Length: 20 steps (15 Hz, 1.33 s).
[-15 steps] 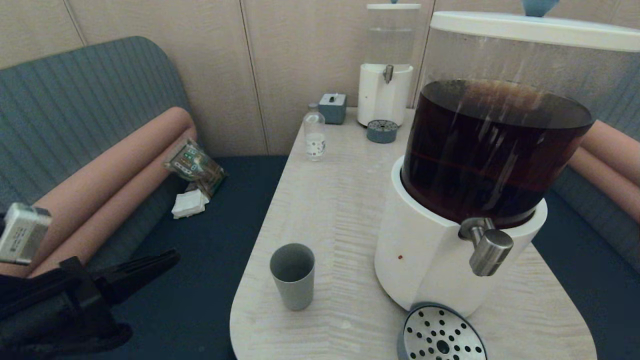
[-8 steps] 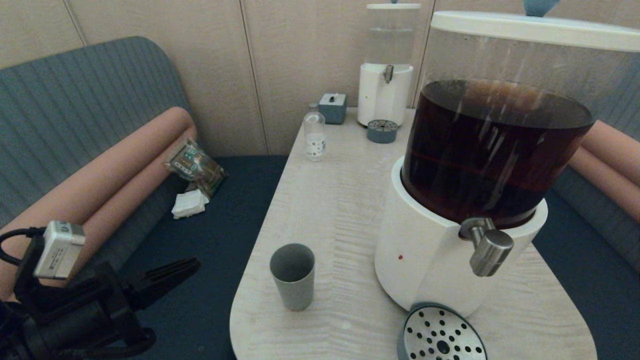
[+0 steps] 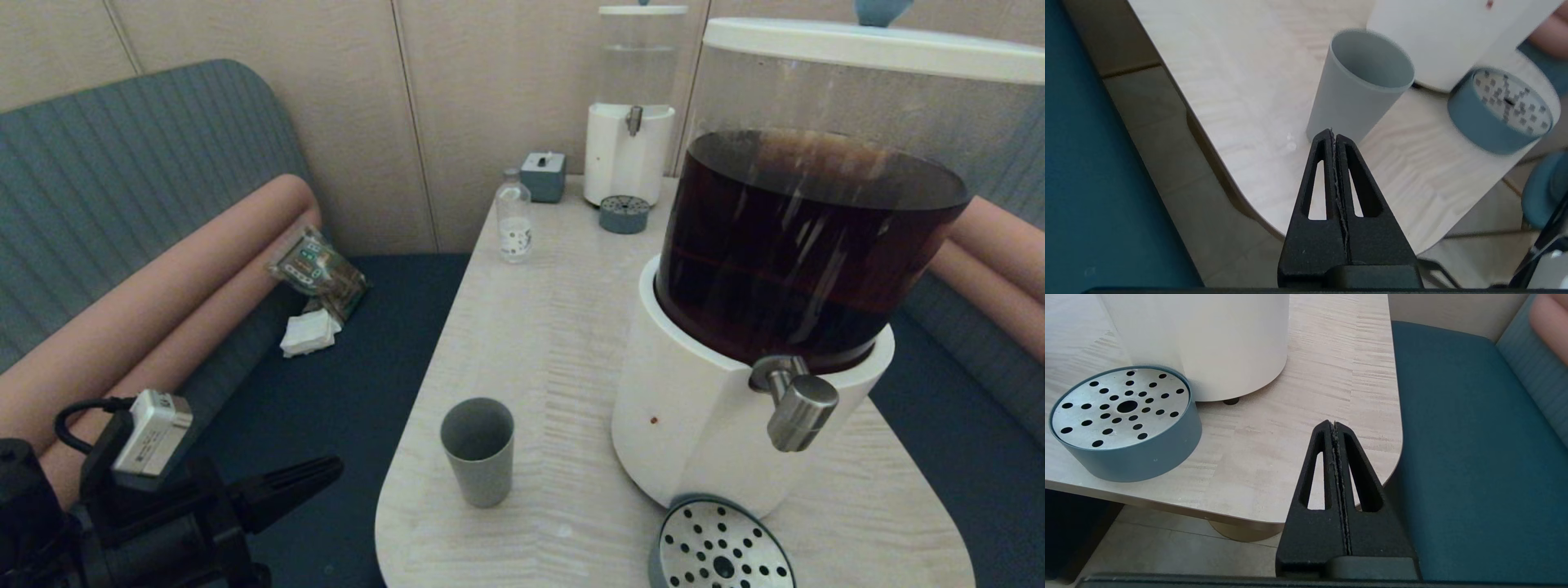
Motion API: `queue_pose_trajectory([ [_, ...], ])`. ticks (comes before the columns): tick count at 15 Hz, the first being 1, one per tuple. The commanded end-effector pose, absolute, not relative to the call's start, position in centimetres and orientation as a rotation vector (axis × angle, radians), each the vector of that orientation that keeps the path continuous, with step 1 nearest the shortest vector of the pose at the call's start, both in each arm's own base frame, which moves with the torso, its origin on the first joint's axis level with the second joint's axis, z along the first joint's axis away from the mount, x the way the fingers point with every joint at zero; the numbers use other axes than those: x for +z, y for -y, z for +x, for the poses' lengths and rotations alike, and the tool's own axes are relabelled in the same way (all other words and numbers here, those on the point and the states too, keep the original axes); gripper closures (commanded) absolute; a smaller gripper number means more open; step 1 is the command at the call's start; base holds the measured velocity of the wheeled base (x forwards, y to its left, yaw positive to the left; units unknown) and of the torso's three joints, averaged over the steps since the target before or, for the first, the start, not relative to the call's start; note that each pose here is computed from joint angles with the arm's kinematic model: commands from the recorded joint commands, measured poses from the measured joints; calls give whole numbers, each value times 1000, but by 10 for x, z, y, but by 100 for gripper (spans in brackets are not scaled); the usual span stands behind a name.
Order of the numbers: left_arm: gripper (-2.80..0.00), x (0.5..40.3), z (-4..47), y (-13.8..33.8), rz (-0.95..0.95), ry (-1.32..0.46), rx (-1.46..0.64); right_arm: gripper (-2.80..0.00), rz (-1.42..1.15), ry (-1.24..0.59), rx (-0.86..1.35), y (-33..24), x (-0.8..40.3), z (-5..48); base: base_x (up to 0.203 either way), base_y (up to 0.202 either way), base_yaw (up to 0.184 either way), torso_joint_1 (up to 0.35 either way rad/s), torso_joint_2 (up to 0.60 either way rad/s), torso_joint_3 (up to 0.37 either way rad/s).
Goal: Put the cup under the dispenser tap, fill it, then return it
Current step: Pick up the cup
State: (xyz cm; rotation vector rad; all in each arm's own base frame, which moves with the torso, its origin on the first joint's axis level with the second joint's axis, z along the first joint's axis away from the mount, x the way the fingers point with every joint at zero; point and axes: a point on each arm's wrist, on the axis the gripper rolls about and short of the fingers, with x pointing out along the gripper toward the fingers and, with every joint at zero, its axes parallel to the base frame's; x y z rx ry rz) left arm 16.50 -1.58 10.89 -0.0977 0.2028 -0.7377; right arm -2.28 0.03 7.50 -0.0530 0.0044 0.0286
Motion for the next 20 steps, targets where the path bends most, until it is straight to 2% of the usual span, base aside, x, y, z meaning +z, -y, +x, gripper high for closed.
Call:
queue_pose_trajectory([
  [1, 0, 101, 174, 17, -110, -238, -775, 0, -54, -5, 29, 0, 72, -23, 0, 0, 0, 0, 0, 0],
  [4, 0, 94, 184, 18, -88, -201, -866, 0, -54, -7, 29, 0, 72, -23, 0, 0, 0, 0, 0, 0],
  [6, 0, 81, 192, 17, -91, -237, -884, 0, -54, -7, 29, 0, 72, -23, 0, 0, 0, 0, 0, 0],
  [11, 0, 78, 194, 16, -68, -233, -893, 0, -54, -7, 29, 0, 72, -23, 0, 0, 0, 0, 0, 0],
  [12, -280, 78, 194, 16, -62, -230, -893, 0, -54, -6, 30, 0, 72, -23, 0, 0, 0, 0, 0, 0],
  [20, -280, 79, 195, 19, -54, -209, -980, 0, -54, -7, 30, 0, 72, -23, 0, 0, 0, 0, 0, 0],
])
